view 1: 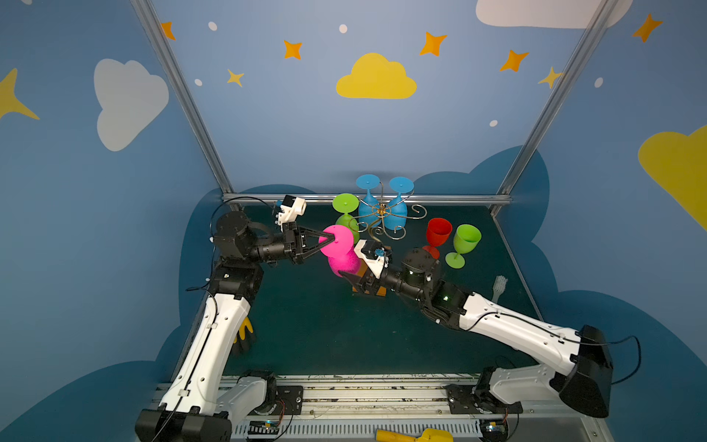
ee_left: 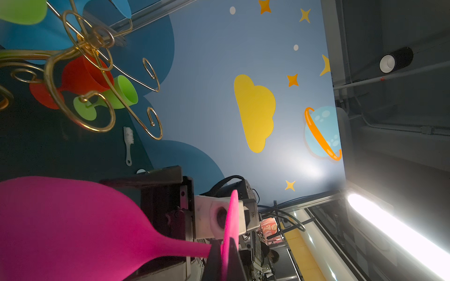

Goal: Take the wine glass off the wine glass rack
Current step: Pick up the wine glass from the wine glass rack.

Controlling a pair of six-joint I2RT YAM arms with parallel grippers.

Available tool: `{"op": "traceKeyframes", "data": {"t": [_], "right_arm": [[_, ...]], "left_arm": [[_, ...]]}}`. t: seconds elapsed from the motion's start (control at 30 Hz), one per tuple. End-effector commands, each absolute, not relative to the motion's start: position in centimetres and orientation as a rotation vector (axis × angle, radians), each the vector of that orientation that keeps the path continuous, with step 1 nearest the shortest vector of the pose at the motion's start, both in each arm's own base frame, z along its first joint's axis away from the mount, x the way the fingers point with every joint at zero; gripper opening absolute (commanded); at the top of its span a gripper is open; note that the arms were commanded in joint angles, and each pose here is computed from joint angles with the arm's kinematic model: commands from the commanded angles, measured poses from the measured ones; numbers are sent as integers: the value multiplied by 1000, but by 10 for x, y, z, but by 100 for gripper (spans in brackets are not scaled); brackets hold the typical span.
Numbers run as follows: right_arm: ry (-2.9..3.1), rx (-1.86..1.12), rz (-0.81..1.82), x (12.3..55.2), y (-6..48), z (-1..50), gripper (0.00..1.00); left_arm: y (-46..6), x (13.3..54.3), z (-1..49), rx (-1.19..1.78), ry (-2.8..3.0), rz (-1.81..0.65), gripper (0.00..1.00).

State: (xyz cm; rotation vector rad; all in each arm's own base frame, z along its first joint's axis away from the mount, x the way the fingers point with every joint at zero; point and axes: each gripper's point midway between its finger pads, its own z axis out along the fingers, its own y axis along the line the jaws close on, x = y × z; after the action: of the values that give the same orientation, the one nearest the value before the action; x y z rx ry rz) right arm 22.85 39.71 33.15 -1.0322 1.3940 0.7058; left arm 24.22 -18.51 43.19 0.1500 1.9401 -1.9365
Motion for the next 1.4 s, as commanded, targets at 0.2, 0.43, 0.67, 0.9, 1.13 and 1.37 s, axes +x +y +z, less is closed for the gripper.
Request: {"op": "traceKeyframes", "data": {"t": [0.2, 0.43, 0.67, 0.9, 1.13, 1.37], "right_arm": [[1332, -1004, 750, 233, 412, 353, 80], [1301, -1019, 786, 229, 419, 356, 82], [1279, -1028, 787, 229, 425, 361, 84], [1280, -1054, 797, 228, 433, 359, 84], [1310, -1063, 793, 231, 439, 356, 73], [1316, -1057, 792, 228, 434, 361, 51]], "left_arm": [[-184, 227, 451, 223, 1884, -1928, 3], [-184, 227, 452, 217, 1881, -1938, 3], [-185, 225, 455, 233, 1889, -1963, 3], [-185, 223, 454, 233, 1900, -1977, 3], [-186, 221, 461, 256, 1888, -1988, 3], [-186, 224, 464, 256, 1880, -1986, 3]]}}
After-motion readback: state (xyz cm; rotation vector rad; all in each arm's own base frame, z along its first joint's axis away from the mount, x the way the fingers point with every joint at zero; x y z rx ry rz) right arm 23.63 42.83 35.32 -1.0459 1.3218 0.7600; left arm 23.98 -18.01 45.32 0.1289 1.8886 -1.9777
